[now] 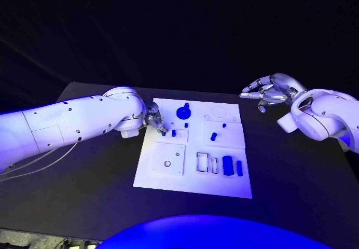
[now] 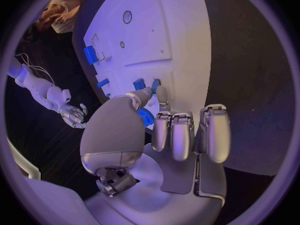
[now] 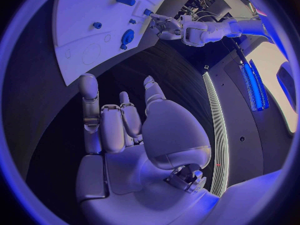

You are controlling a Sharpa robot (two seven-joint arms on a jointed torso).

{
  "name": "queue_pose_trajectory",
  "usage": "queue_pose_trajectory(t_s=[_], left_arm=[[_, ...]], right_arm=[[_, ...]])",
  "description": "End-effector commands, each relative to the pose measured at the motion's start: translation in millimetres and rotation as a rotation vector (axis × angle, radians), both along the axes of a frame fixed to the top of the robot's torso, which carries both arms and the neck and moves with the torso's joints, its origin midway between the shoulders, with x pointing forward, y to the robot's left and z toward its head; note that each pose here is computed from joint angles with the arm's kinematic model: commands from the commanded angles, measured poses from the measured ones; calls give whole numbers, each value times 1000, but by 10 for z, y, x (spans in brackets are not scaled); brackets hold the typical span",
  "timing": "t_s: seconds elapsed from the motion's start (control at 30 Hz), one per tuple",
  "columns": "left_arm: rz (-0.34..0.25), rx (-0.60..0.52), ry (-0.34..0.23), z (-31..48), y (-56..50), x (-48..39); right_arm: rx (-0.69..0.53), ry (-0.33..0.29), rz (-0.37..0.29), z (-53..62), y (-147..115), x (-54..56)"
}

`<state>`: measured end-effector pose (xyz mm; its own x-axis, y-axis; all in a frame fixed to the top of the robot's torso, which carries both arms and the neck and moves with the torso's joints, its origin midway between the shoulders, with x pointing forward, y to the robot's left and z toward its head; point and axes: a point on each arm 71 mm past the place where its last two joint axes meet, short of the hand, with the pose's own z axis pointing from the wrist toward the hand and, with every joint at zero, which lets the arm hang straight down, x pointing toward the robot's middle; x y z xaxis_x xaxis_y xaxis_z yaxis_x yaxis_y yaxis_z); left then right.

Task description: Assemble the parts on the task board

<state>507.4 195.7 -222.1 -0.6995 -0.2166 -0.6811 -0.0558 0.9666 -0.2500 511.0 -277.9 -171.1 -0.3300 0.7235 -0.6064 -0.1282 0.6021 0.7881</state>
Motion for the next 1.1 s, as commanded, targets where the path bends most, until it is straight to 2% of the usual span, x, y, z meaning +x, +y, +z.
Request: queue_pose_trajectory(t_s=[0.03,1.1], left_arm=[[7,0,8,-12,-2,-4],[12,2,28,-25,-1,-5]], right_arm=[[1,-2,8,2,6,-5],[2,-5,6,5,-4,-9]])
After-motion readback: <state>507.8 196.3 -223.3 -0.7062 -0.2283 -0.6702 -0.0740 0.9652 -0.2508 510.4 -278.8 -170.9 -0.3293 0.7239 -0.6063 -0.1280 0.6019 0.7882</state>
